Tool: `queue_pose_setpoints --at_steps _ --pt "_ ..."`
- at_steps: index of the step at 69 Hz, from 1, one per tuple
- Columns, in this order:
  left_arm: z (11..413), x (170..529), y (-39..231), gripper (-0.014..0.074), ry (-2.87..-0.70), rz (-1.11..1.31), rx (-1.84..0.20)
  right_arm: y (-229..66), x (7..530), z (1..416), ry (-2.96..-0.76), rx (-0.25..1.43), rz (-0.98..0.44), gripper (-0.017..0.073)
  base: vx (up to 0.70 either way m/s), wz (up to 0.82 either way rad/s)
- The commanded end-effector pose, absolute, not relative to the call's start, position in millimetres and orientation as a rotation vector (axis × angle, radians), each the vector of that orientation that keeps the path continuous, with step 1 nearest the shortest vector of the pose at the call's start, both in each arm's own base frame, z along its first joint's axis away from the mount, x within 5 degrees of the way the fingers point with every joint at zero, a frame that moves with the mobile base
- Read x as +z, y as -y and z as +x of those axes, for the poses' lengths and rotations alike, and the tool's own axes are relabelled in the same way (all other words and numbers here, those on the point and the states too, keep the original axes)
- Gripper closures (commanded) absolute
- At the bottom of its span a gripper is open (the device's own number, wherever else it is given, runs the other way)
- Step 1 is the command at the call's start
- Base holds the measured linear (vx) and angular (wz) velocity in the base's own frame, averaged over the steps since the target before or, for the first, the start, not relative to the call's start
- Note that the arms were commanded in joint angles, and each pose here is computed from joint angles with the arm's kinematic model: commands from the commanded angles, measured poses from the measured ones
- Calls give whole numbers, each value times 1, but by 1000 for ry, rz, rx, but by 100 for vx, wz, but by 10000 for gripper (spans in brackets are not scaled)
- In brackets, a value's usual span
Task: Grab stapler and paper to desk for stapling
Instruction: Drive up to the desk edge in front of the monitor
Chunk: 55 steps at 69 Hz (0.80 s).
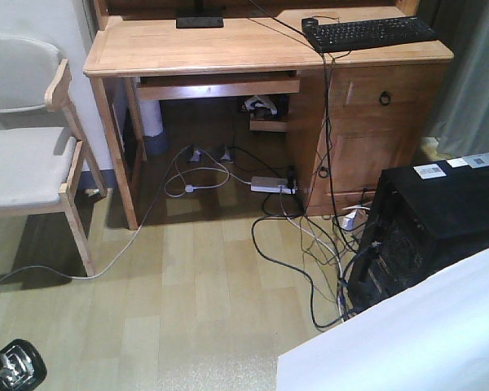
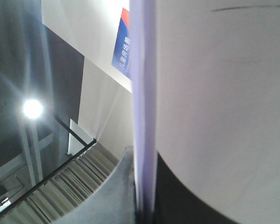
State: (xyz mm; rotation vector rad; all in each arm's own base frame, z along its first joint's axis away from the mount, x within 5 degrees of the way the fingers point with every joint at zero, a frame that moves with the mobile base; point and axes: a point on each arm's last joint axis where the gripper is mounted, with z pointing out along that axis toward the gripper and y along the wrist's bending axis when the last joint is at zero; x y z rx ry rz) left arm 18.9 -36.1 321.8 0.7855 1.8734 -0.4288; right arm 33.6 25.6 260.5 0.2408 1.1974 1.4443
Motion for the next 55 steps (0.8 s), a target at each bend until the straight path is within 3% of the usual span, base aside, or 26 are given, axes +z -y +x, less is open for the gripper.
queue_pose_setpoints --at_steps 1,55 --pt "22 340 38 600 -1765 717 -457 -23 274 28 -1099 1468 199 562 21 1" --pt "22 340 38 600 -1765 717 -457 -23 274 28 -1099 1468 199 562 21 1"
